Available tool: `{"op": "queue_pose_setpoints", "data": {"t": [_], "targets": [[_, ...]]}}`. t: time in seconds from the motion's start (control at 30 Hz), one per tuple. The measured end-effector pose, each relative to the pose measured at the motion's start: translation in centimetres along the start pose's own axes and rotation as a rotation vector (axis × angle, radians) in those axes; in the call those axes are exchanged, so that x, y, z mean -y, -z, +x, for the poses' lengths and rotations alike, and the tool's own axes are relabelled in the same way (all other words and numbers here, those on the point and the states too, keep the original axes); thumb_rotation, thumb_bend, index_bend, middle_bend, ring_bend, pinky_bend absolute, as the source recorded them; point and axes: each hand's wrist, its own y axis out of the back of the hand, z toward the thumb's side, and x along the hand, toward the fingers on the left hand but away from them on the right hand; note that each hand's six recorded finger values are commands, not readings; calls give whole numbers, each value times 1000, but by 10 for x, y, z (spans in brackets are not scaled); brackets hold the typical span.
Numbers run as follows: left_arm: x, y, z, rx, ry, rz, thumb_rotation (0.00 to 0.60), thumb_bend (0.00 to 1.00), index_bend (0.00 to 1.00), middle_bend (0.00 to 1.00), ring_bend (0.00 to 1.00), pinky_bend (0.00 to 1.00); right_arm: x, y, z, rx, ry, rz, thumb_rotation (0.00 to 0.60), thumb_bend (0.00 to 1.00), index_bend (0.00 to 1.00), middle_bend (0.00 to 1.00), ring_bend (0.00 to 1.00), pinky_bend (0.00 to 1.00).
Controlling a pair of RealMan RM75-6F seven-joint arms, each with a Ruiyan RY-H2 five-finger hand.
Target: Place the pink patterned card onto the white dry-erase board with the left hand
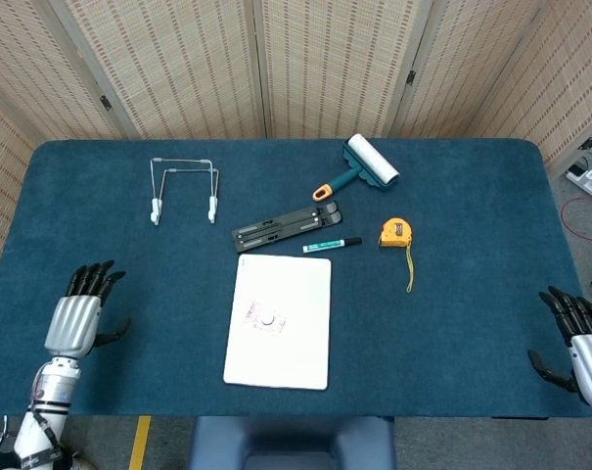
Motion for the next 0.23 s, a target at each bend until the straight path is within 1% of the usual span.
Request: {"op": "queue_pose_setpoints", "data": {"t": [0.13, 0.23], "targets": [[-6, 20, -25, -31, -35, 7, 600, 342, 199, 91, 80, 0, 6, -5, -4, -20, -11, -10, 600, 364, 73, 87, 54, 0], [-11, 29, -36, -46, -59, 6, 600, 342, 203, 91, 81, 0, 11, -9, -6, -33, -18, -14, 600, 364, 73, 96, 54, 0]]}}
